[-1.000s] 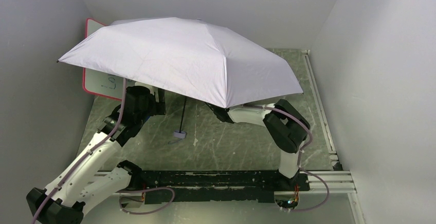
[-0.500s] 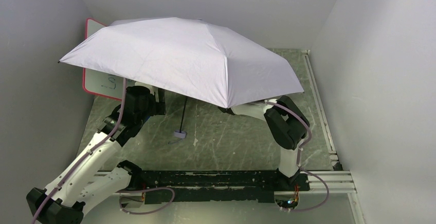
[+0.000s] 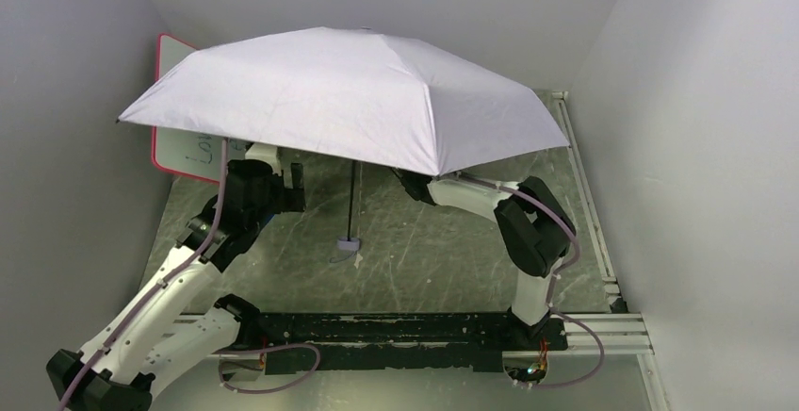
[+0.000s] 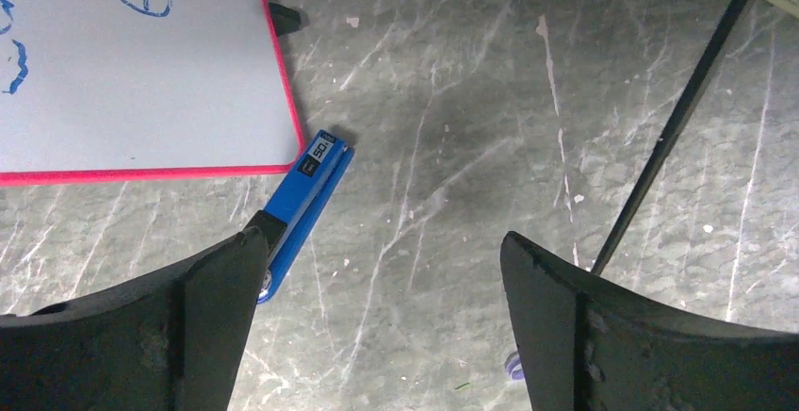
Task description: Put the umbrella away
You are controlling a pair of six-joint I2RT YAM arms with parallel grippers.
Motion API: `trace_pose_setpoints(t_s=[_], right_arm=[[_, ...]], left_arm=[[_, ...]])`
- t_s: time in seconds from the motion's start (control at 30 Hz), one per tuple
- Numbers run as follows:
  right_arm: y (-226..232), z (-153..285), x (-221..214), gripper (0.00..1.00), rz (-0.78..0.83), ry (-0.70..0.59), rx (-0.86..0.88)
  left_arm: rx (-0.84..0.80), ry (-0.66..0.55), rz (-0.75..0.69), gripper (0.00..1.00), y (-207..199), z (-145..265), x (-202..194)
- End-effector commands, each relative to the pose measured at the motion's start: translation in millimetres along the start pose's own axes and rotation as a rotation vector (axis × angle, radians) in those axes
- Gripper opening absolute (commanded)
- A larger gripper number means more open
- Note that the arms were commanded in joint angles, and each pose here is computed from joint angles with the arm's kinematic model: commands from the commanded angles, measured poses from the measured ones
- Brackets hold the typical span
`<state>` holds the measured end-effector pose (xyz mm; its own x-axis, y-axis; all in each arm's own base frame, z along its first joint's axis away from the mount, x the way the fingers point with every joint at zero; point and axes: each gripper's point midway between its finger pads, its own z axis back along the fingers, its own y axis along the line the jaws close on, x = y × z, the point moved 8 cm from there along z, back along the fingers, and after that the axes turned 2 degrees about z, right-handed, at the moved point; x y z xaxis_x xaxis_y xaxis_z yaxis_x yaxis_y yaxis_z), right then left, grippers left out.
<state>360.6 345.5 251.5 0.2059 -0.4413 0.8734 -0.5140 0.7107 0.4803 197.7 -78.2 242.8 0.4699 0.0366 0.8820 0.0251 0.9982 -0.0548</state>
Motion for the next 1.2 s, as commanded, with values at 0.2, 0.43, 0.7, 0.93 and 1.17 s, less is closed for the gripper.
trace_pose_setpoints(t_s=[0.2,0.43,0.7,0.93,1.17], right_arm=[[26,37,119,0.0,-0.153,-0.263,0.16],[30,80,157,0.0,-0.201,-0.304,0.227],[36,139,181,0.0,-0.18,-0.295,0.28],[34,177,179,0.0,-0.219,-0.316,0.278],[30,202,177,0.0,-0.234,-0.338,0.259]], left_arm=[[-0.24,-0.145,0.111,0.97,-15,19,14],[-0.64,-0.208,0.198,0.97,-58,40,46],[-0.882,-0.201,0.262,0.97,-93,49,88],[-1.082,-0.188,0.219,0.97,-141,44,85],[-1.245,-0.225,0.18,0.97,-182,55,92]])
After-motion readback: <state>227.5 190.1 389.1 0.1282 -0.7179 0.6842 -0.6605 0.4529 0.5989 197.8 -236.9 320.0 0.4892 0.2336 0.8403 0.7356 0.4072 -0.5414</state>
